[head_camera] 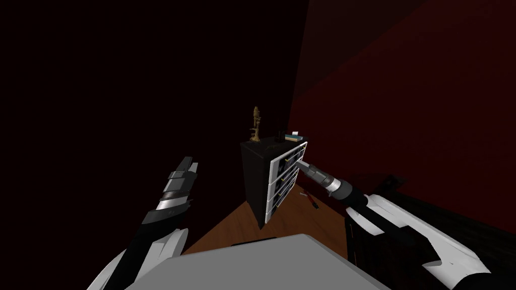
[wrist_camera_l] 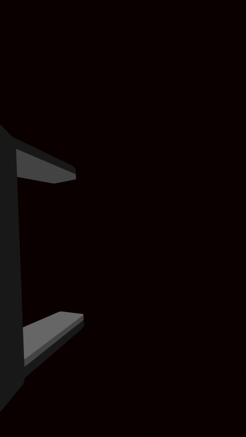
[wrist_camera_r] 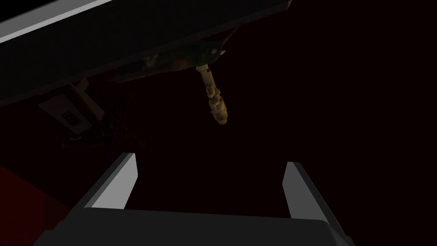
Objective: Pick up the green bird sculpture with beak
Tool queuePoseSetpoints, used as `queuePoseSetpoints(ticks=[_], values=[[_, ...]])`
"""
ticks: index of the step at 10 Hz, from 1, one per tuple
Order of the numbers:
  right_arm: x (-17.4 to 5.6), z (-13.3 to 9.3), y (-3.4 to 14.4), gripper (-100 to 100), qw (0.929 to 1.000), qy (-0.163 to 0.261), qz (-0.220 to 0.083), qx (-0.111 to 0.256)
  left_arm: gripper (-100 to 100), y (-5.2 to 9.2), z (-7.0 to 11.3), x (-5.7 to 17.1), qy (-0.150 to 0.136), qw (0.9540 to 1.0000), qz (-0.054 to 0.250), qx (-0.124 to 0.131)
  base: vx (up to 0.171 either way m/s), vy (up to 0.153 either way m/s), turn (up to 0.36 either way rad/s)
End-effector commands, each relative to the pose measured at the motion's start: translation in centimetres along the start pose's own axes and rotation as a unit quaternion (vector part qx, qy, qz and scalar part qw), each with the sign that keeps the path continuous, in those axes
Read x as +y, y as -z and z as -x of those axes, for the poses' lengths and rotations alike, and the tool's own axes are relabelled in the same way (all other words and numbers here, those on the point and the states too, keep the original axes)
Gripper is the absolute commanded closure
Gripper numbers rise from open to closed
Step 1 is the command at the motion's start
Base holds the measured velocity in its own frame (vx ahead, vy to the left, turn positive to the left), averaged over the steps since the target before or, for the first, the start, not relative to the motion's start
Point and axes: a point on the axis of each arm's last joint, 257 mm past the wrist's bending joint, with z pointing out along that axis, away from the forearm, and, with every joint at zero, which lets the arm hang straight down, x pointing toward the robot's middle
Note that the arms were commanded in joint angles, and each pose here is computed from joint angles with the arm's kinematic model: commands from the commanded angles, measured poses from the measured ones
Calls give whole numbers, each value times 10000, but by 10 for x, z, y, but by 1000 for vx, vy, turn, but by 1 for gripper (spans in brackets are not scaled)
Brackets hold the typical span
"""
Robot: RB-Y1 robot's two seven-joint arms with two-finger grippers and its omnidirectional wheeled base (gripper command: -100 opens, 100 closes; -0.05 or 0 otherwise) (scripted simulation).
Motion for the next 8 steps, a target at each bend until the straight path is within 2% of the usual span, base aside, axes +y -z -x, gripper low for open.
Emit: queuePoseSetpoints(ticks=[1, 3, 4, 8], values=[[1, 3, -1, -100, 9998, 138, 67, 139, 0, 0, 0, 0, 0, 10000, 0, 0, 46, -78, 48], [-1, 12, 1, -100, 9976, 511, 178, 431, 0, 0, 0, 0, 0, 10000, 0, 0, 33, -50, -22], [1, 11, 0, -100, 9971, 544, 210, 492, 0, 0, 0, 0, 0, 10000, 0, 0, 25, -47, 65], [0, 25, -1, -100, 9867, 1172, 420, 1042, 0, 0, 0, 0, 0, 10000, 0, 0, 30, -54, 40]])
